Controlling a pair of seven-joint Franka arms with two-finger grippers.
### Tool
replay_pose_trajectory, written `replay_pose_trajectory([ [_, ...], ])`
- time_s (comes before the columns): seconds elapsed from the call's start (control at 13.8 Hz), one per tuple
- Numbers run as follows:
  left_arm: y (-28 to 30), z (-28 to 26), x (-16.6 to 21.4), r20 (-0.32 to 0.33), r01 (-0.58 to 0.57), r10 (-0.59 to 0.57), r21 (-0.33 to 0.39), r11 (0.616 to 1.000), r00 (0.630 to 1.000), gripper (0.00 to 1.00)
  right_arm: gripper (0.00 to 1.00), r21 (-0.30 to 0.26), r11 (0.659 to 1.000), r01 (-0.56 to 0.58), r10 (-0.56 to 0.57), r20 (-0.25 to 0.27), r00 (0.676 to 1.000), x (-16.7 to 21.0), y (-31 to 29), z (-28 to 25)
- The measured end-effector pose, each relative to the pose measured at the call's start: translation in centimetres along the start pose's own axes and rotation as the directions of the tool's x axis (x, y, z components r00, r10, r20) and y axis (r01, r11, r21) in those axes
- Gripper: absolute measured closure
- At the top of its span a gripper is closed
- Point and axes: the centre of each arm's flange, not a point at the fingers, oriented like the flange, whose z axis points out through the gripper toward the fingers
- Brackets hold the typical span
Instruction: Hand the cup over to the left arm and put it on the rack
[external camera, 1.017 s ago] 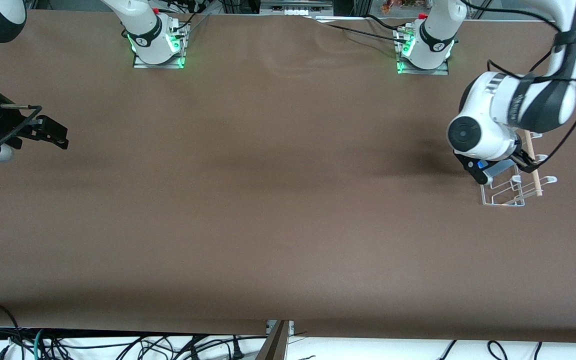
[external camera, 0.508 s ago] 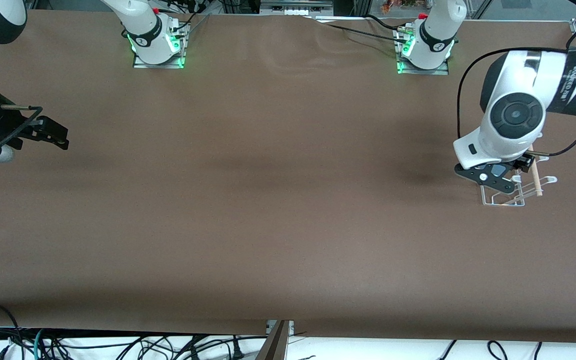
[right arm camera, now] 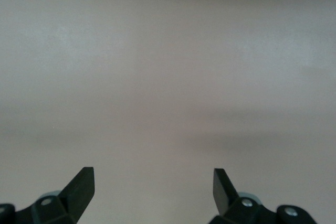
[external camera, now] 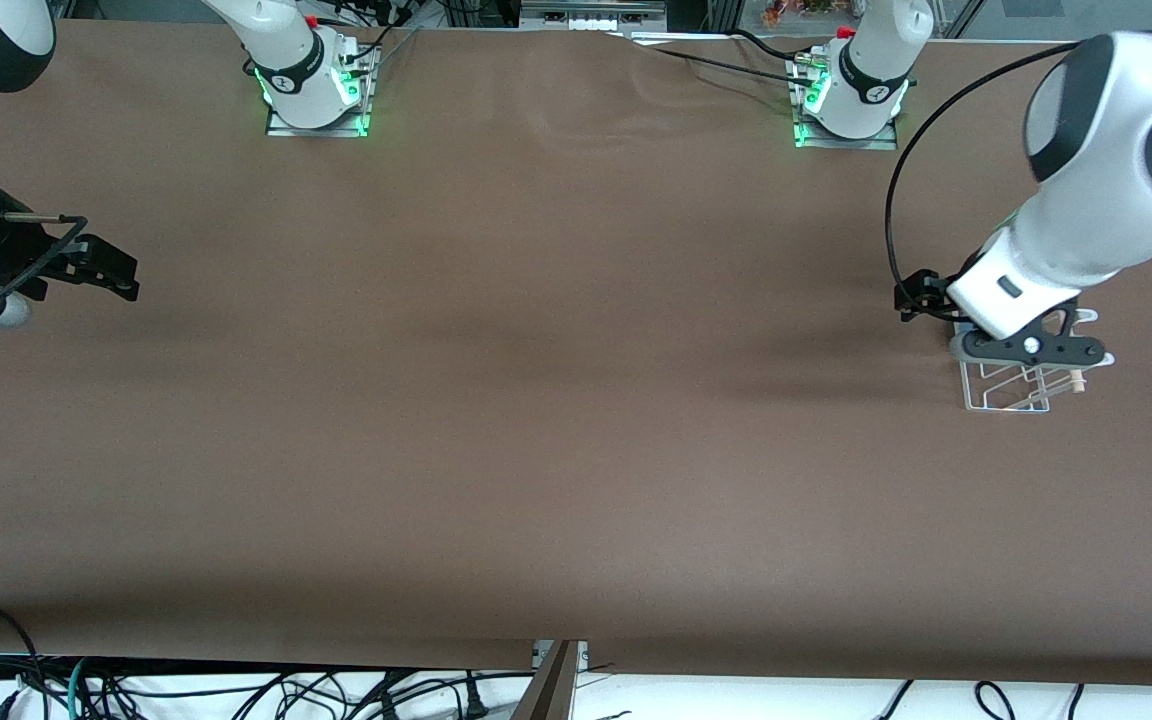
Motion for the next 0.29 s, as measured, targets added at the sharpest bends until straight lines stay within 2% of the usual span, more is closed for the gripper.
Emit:
replay_pose_trajectory([
  [0.29, -1.1, -2.7, -1.3, -0.036, 0.022, -0.022, -0.013, 1.0, 0.999, 0.0, 0.0, 0.0, 1.0, 0.0, 0.0, 0.0, 1.0, 0.0, 0.0, 0.0],
])
